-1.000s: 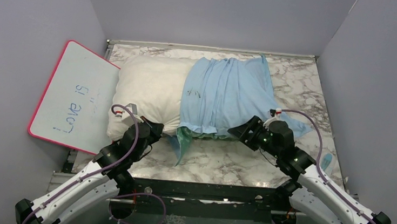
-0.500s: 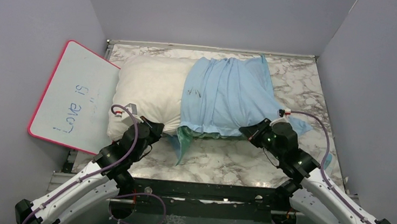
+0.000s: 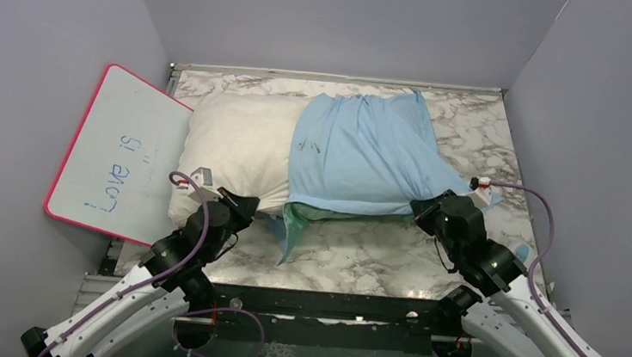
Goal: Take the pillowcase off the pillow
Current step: Remove the pillow from the pillowcase.
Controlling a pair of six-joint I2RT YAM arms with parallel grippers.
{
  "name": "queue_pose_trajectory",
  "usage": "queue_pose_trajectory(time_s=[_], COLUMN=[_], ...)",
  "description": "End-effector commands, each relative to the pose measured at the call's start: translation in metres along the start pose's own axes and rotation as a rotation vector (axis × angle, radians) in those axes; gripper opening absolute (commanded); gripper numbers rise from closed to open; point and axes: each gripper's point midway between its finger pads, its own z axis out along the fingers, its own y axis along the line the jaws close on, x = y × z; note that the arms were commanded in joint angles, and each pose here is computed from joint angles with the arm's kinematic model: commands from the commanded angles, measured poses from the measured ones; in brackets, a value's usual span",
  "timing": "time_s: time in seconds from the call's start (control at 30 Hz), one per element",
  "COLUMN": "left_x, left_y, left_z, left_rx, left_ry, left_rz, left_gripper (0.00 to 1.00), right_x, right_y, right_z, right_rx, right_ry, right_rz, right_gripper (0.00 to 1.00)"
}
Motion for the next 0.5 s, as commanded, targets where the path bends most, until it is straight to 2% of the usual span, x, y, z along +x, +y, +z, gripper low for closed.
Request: queue_pose_trajectory(time_s=[0.0, 0.07, 0.1, 0.17, 0.2, 0.47], left_x=[-0.018, -0.016, -0.015, -0.014, -0.014, -0.014], left_y=[0.005, 0.003, 0.001, -0.001, -0.002, -0.004], left_z=[-0.002, 0.000, 0.001, 0.001, 0.001, 0.001], left_rx=[-0.043, -0.038, -0.035, -0.030, -0.027, -0.007], left_ry=[-0.070, -0.059, -0.053, -0.046, -0.044, -0.053], left_rz=[0.017, 0.019, 0.021, 0.022, 0.022, -0.001], left_gripper=[0.00, 0.00, 0.00, 0.00, 0.00, 0.00], right_x=[-0.025, -0.007, 0.002, 0.018, 0.026, 0.075], right_y=[0.007, 0.028, 0.037, 0.050, 0.055, 0.075], right_z=[-0.009, -0.014, -0.018, -0.025, -0.029, -0.040], right_rx=[-0.027, -0.145, -0.197, -0.284, -0.321, -0.498], right_ry=[-0.078, 0.024, 0.073, 0.163, 0.204, 0.436], right_rz=[-0.009, -0.013, -0.014, -0.016, -0.017, 0.047], right_gripper=[0.03, 0.10, 0.21, 0.52, 0.56, 0.65])
